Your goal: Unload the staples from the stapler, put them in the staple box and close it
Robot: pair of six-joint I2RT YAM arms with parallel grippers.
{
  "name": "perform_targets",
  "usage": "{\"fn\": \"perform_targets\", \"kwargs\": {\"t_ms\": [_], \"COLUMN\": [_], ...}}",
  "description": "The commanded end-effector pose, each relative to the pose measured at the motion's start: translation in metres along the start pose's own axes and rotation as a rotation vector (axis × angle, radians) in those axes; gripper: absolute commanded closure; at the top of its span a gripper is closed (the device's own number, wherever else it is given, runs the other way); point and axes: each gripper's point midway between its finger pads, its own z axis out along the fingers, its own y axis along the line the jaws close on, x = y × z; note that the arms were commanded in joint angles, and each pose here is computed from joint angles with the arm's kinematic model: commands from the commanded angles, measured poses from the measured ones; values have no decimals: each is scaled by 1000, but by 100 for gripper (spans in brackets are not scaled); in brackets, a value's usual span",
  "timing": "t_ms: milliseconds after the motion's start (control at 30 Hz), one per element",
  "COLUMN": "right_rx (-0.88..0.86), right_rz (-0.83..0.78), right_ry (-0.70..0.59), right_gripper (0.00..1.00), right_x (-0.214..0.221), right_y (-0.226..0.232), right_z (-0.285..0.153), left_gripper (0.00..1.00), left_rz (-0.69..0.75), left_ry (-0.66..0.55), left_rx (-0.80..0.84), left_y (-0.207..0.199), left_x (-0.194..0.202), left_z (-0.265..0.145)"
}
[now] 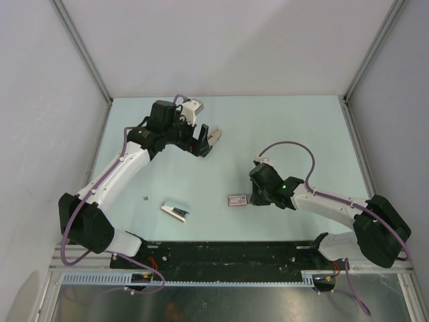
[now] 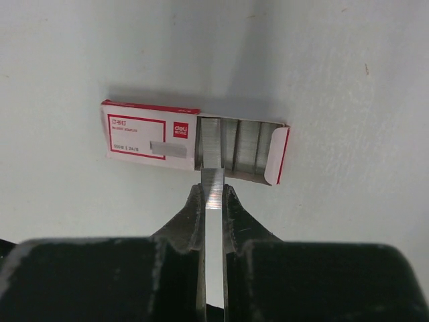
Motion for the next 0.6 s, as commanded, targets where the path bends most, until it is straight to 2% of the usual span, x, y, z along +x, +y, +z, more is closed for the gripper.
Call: {"fn": "perform_targets", "kwargs": {"t_ms": [0, 567], "right_rx": [37, 34], "right_rz": [6, -21], "right_ry": [-9, -1], "right_gripper": [100, 100], "right_x": [-2, -11], "right_y": [-5, -7], "right_z": [4, 14], "left_gripper": [1, 0], "left_rz": [51, 60], "left_ry": [-35, -34], "left_rx": [19, 31], "left_y": [-8, -11], "left_x": [-9, -10], "left_z": [-13, -11]}}
